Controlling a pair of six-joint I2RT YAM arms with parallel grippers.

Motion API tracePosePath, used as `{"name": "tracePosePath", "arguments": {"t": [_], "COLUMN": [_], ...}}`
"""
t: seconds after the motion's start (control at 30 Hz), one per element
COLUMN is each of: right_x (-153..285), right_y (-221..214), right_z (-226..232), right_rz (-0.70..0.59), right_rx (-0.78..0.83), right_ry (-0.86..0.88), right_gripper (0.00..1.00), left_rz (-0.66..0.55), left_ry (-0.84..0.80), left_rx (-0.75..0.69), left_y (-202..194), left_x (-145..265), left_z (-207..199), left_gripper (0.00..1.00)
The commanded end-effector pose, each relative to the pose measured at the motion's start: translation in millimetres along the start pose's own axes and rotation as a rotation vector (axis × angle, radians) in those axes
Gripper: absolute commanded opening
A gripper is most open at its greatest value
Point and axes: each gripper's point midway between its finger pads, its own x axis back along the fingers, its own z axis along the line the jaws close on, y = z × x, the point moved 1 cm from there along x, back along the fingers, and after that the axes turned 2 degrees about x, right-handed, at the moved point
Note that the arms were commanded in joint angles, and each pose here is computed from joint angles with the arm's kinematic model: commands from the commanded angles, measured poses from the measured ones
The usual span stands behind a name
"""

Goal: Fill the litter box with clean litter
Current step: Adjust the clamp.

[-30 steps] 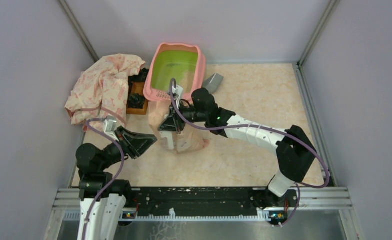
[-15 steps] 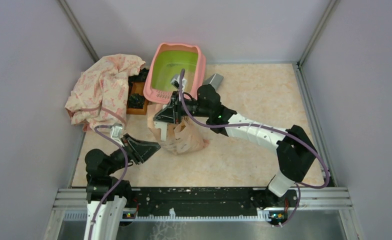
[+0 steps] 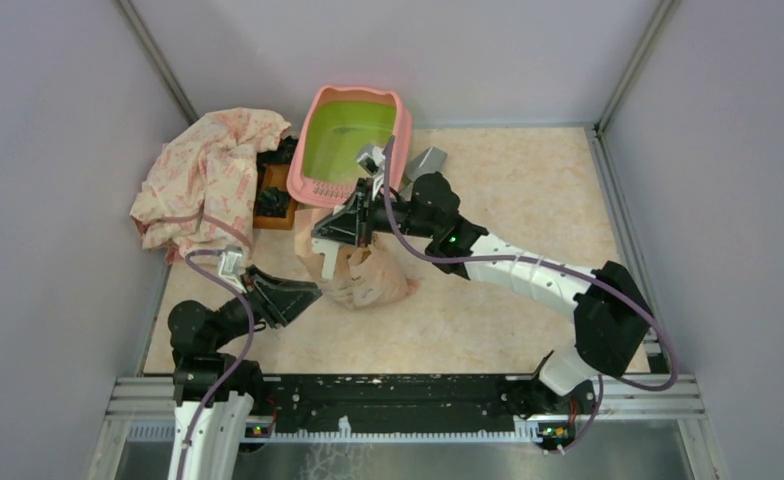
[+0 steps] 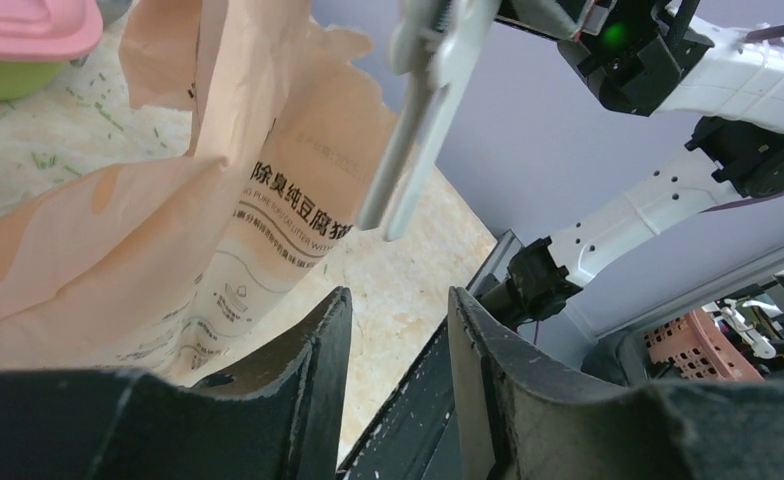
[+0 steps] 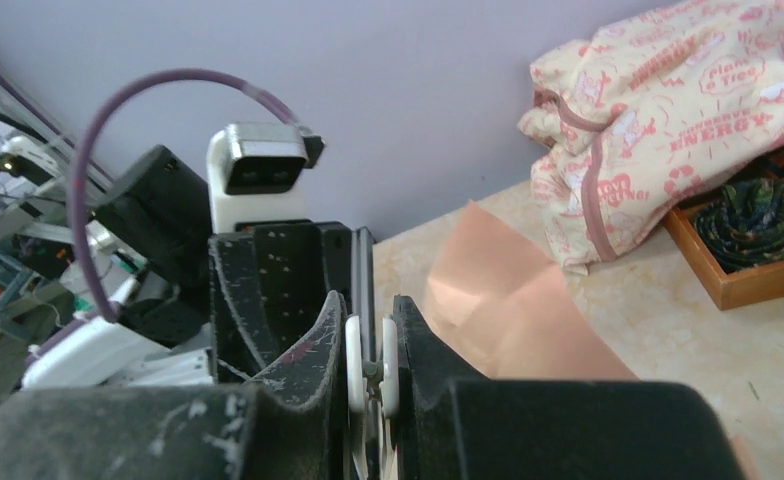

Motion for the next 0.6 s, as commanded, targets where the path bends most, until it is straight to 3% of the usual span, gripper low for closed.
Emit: {"name": "tracePosePath", "arguments": {"t": [0.0,0.57], "right_x": [20.4,47.5], "right_y": [69.6,108.2], "right_z": [41.0,66.1], "right_rz": [-0.221,-0.609], "right_rx": [0.072,-0.096], "right_ry": [0.063,0.076], "right_gripper": [0.0,0.0], "left_rz": [-0.035,-0.187], "left_ry": [-0.087,-0.309], "left_rx": [-0.066,-0.114], "left_y": [13.7,75.0], "left_x": [-0.8,-10.6], "left_z": [-22.2,-79.6], "left_gripper": [0.48,0.56]}}
